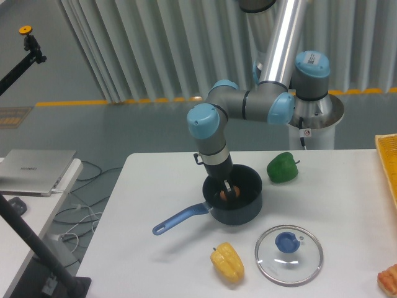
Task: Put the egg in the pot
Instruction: 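Lower the egg into the saucepan, then open the gripper to release the egg inside the saucepan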
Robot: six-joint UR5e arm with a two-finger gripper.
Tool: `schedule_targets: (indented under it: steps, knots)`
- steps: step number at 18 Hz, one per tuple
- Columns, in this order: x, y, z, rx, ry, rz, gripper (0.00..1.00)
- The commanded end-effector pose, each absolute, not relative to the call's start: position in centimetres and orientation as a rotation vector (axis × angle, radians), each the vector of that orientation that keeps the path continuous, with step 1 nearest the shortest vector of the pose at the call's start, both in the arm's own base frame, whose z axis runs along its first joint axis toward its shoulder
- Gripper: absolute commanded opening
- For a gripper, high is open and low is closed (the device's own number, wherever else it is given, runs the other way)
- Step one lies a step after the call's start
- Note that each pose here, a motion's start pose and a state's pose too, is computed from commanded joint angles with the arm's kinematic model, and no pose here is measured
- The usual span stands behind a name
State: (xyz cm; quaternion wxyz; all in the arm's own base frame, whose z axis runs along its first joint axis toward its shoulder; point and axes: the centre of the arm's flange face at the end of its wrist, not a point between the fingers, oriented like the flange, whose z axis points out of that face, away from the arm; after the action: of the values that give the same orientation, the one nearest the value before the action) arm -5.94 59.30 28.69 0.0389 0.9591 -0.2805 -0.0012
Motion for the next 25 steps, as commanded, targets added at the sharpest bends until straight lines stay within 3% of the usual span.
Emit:
schedule_targets:
  steps: [20, 25]
  knots:
    - [-5.8, 59.1, 27.6, 2.926, -0.859, 0.011, 0.38]
    - [-5.8, 59.1, 27.5, 2.925, -0.859, 0.012, 0.58]
